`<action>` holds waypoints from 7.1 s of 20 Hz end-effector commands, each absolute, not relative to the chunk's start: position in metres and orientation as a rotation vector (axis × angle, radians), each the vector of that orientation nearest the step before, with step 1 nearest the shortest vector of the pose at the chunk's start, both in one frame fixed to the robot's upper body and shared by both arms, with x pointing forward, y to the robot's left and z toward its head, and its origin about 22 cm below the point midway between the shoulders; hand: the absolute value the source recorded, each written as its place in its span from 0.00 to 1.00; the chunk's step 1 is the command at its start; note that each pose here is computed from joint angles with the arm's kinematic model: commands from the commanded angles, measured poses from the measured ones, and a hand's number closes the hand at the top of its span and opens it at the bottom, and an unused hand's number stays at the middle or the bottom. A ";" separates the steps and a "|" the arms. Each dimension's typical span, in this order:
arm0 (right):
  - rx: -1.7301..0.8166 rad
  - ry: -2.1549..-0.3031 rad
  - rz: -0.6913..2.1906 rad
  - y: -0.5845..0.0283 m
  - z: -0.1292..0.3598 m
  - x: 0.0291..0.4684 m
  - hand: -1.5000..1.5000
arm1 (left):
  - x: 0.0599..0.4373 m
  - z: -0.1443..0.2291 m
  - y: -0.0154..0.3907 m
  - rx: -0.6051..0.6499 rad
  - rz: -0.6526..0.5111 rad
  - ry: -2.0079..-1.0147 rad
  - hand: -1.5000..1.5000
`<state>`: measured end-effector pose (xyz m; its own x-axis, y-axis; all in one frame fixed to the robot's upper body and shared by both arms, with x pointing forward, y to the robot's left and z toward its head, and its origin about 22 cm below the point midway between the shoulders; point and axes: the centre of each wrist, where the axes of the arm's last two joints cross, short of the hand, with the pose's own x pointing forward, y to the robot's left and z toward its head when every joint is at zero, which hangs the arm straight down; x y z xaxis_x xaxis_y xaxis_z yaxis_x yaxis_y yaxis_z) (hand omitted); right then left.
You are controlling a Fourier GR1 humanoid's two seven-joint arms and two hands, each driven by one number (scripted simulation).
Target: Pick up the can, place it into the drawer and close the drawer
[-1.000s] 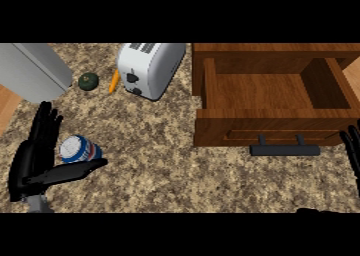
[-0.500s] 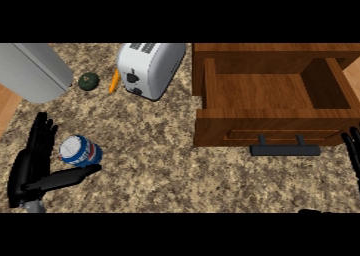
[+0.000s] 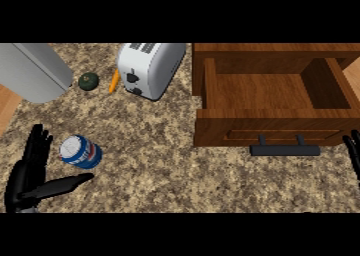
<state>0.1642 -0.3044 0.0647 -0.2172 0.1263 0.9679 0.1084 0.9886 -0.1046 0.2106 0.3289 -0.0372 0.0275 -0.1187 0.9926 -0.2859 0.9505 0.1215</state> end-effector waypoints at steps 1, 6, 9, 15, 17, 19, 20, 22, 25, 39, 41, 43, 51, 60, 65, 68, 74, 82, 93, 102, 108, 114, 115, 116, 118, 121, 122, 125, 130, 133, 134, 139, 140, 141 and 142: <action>-0.162 -1.798 0.013 -0.280 0.057 0.150 0.00 | 0.219 -0.048 0.330 0.327 0.118 -1.531 0.00; -0.166 -1.796 0.016 -0.296 0.068 0.173 0.00 | 0.193 -0.066 0.356 0.328 0.140 -1.520 0.00; -0.176 -1.794 0.014 -0.288 0.066 0.164 0.00 | 0.215 -0.067 0.329 0.335 0.148 -1.517 0.00; -0.188 -1.825 0.019 -0.304 0.074 0.174 0.00 | 0.214 -0.084 0.344 0.309 0.183 -1.486 0.00; -0.165 -1.804 0.013 -0.290 0.094 0.168 0.00 | 0.209 -0.091 0.345 0.298 0.177 -1.475 0.00; -0.161 -1.795 0.023 -0.288 0.078 0.157 0.00 | 0.214 -0.109 0.365 0.340 0.187 -1.494 0.00; -0.169 -1.807 -0.007 -0.307 0.089 0.161 0.00 | 0.214 -0.099 0.351 0.306 0.180 -1.494 0.00; -0.184 -1.814 0.012 -0.293 0.093 0.157 0.00 | 0.218 -0.115 0.347 0.323 0.186 -1.500 0.00; -0.176 -1.789 0.004 -0.290 0.100 0.151 0.00 | 0.201 -0.122 0.355 0.309 0.157 -1.503 0.00; -0.172 -1.804 0.009 -0.295 0.083 0.156 0.00 | 0.264 -0.101 0.320 0.270 0.152 -1.487 0.00; -0.170 -1.822 -0.001 -0.275 0.093 0.150 0.00 | 0.266 -0.114 0.335 0.277 0.156 -1.506 0.00; -0.165 -1.806 0.007 -0.277 0.092 0.147 0.00 | 0.265 -0.093 0.330 0.264 0.150 -1.494 0.00; -0.175 -1.820 -0.028 -0.288 0.091 0.144 0.00 | 0.263 -0.103 0.316 0.210 0.126 -1.538 1.00; -0.176 -1.808 -0.010 -0.302 0.083 0.130 0.00 | 0.281 -0.082 0.294 0.096 0.161 -1.585 1.00; -0.159 -1.816 -0.018 -0.293 0.087 0.147 0.00 | 0.293 -0.075 0.289 0.067 0.158 -1.660 1.00; -0.161 -1.822 -0.043 -0.291 0.100 0.139 0.00 | 0.298 -0.055 0.274 0.061 0.141 -1.644 1.00; -0.175 -1.829 -0.055 -0.306 0.090 0.132 0.00 | 0.300 -0.020 0.247 0.011 0.090 -1.686 1.00; -0.184 -1.835 -0.033 -0.300 0.100 0.148 0.00 | 0.310 0.040 0.214 -0.020 0.001 -1.758 1.00; -0.194 -1.824 -0.023 -0.307 0.104 0.132 0.00 | 0.341 0.135 0.121 -0.054 -0.103 -1.784 1.00; -0.187 -1.835 -0.039 -0.307 0.092 0.135 0.00 | 0.355 0.177 0.054 -0.037 -0.170 -1.838 1.00; -0.178 -1.843 -0.048 -0.301 0.101 0.139 0.00 | 0.380 0.229 0.024 -0.047 -0.184 -1.820 1.00; -0.194 -1.838 -0.022 -0.301 0.105 0.148 0.00 | 0.404 0.230 0.012 -0.026 -0.169 -1.794 1.00; -0.175 -1.838 -0.029 -0.294 0.119 0.152 0.00 | 0.395 0.236 -0.003 0.001 -0.193 -1.810 1.00; -0.183 -1.837 -0.025 -0.307 0.116 0.150 0.00 | 0.405 0.247 0.003 -0.016 -0.189 -1.799 1.00; -0.168 -1.828 -0.029 -0.296 0.089 0.150 0.00 | 0.400 0.243 -0.012 0.000 -0.192 -1.790 1.00; -0.170 -1.833 -0.026 -0.291 0.110 0.166 0.00 | 0.405 0.225 -0.013 0.023 -0.223 -1.773 1.00; -0.170 -1.840 -0.023 -0.303 0.099 0.168 0.00 | 0.407 0.236 -0.017 0.033 -0.220 -1.787 1.00; -0.167 -1.831 -0.015 -0.297 0.091 0.150 0.00 | 0.413 0.235 -0.017 0.043 -0.231 -1.788 1.00; -0.169 -1.852 -0.012 -0.297 0.108 0.159 0.00 | 0.415 0.232 -0.024 0.079 -0.245 -1.787 1.00; -0.171 -1.846 -0.008 -0.298 0.108 0.163 0.00 | 0.418 0.231 -0.025 0.077 -0.257 -1.750 1.00; -0.175 -1.845 -0.005 -0.286 0.106 0.160 0.00 | 0.421 0.219 -0.019 0.093 -0.241 -1.757 1.00; -0.168 -1.852 -0.005 -0.296 0.108 0.178 0.00 | 0.420 0.215 -0.025 0.148 -0.263 -1.767 1.00; -0.164 -1.846 0.020 -0.300 0.099 0.181 0.00 | 0.427 0.198 -0.013 0.174 -0.270 -1.779 1.00; -0.143 -1.839 0.005 -0.299 0.099 0.177 0.00 | 0.426 0.204 -0.017 0.178 -0.237 -1.771 1.00; -0.149 -1.837 0.006 -0.292 0.103 0.180 0.00 | 0.423 0.211 -0.023 0.202 -0.256 -1.780 1.00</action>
<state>0.1740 -0.2978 0.1020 -0.2666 0.1101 0.9575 0.1079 0.9906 -0.0839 0.4222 -0.0213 0.2126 -0.2105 -0.2384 0.9481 0.0379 0.9671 0.2516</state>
